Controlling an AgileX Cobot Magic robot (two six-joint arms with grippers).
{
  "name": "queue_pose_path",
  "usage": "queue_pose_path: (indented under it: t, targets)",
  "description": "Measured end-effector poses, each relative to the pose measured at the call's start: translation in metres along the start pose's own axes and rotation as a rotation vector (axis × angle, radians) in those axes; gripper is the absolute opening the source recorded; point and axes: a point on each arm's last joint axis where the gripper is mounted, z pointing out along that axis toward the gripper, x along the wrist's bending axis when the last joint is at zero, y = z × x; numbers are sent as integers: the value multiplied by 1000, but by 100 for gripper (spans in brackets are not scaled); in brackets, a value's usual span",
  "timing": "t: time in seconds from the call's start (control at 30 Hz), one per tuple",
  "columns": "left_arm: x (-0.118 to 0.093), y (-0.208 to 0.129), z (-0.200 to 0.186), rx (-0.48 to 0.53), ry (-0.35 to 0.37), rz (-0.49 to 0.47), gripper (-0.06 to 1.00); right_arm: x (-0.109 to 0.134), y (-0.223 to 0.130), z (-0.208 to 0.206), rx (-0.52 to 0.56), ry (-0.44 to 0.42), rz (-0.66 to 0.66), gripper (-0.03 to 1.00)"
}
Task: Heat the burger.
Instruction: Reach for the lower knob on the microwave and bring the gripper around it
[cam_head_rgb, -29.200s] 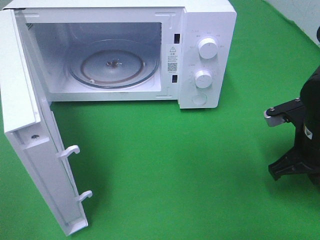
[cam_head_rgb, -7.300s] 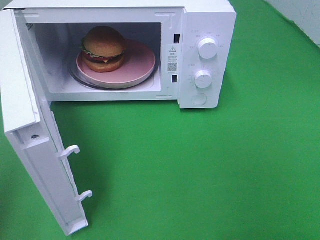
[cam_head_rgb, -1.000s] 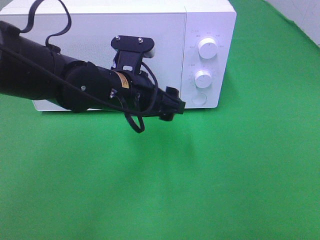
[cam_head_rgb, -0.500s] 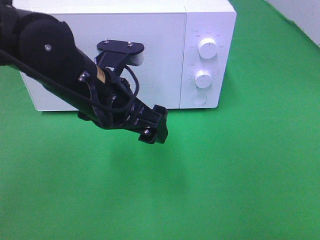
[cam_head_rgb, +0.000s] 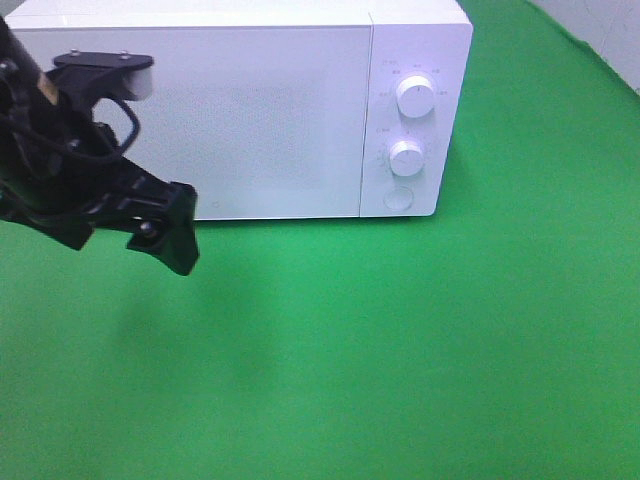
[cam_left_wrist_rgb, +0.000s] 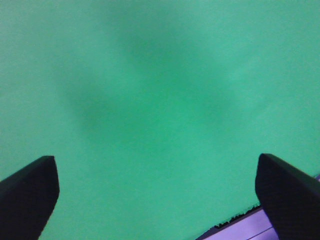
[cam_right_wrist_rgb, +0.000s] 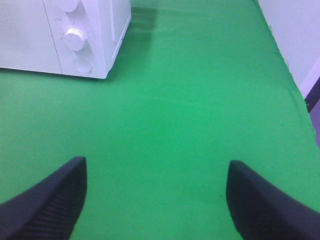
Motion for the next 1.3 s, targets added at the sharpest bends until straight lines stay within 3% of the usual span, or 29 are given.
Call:
queue_pose_path:
  t: [0.03,0.07,0.13,0.17,0.2,0.3,0.6,0.87,1.07,1.3]
  targets:
    - [0,0,0,0,0,0,99,0,0,0,0,0,0,75]
    - [16,-2,-6,16,16,-51,99,0,0,0,0,0,0,75]
    - [23,-3,-8,24,24,-70,99,0,0,0,0,0,0,75]
    - [38,-5,-14,36,40,-118,99,0,0,0,0,0,0,75]
    - [38,-5,-14,36,40,-118,99,0,0,0,0,0,0,75]
    - [65,-14,-28,64,77,-191,99,0,0,0,0,0,0,75]
    - [107,-47,-50,101,135,-341,99,0,0,0,0,0,0,75]
    - [113,-90,-57,117,153,-397,99,0,0,0,0,0,0,75]
    - [99,-133,-59,110,159,-393,99,0,0,0,0,0,0,75]
    - [89,-158,-61,67,166,-388,99,0,0,0,0,0,0,75]
